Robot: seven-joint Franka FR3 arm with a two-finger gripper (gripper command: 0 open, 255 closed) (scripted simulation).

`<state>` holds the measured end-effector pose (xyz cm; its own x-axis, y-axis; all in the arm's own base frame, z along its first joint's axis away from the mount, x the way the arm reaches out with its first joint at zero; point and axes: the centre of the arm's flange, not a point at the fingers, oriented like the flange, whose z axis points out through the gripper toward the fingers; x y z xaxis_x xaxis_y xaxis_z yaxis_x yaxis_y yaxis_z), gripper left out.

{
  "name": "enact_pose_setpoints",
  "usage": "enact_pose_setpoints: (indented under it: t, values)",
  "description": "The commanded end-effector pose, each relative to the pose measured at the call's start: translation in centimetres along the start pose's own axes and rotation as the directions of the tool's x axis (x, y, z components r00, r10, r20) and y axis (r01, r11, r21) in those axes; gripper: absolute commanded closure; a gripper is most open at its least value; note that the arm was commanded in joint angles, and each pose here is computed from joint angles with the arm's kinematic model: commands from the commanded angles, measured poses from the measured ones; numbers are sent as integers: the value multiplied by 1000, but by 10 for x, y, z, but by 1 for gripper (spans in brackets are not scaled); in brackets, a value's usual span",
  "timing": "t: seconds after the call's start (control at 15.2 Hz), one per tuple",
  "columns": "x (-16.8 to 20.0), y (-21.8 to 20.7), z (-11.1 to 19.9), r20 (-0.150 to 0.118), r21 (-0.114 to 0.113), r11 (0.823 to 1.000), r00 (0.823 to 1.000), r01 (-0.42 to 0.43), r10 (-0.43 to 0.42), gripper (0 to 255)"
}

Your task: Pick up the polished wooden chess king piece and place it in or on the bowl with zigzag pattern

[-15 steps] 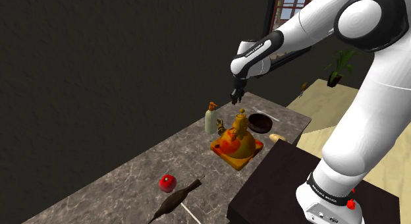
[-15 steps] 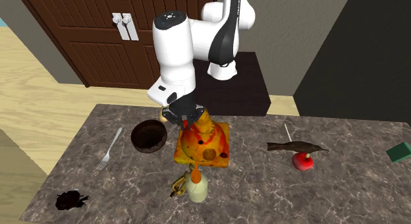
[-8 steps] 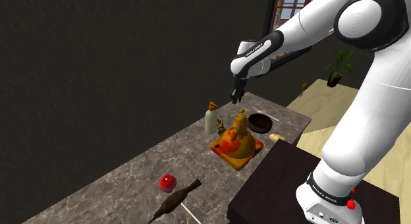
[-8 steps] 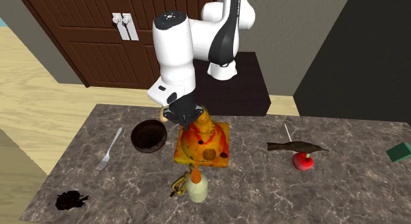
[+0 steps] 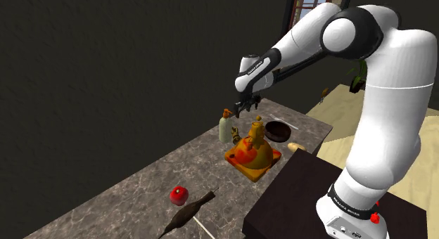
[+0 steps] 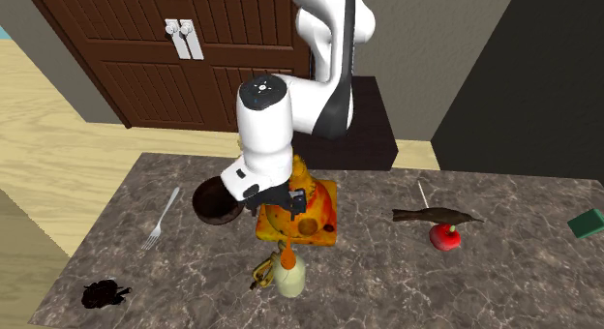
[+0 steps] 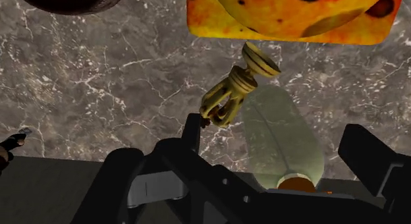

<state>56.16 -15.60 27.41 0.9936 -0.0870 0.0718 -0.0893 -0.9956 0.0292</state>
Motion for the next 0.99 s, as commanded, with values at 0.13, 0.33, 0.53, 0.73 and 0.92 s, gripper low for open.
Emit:
enact_pose_setpoints:
  t: [0.13,0.33,0.53,0.73,0.92]
  values:
    - [33,-4,46,26,-37,986,986,-166,167,0]
    - [57,-2,81,42,-66,957,958,-282,285,0]
    - [79,4,115,54,-96,914,915,-393,399,0]
    - [100,13,151,62,-128,858,859,-498,508,0]
    - [101,15,167,63,-133,848,849,-513,524,0]
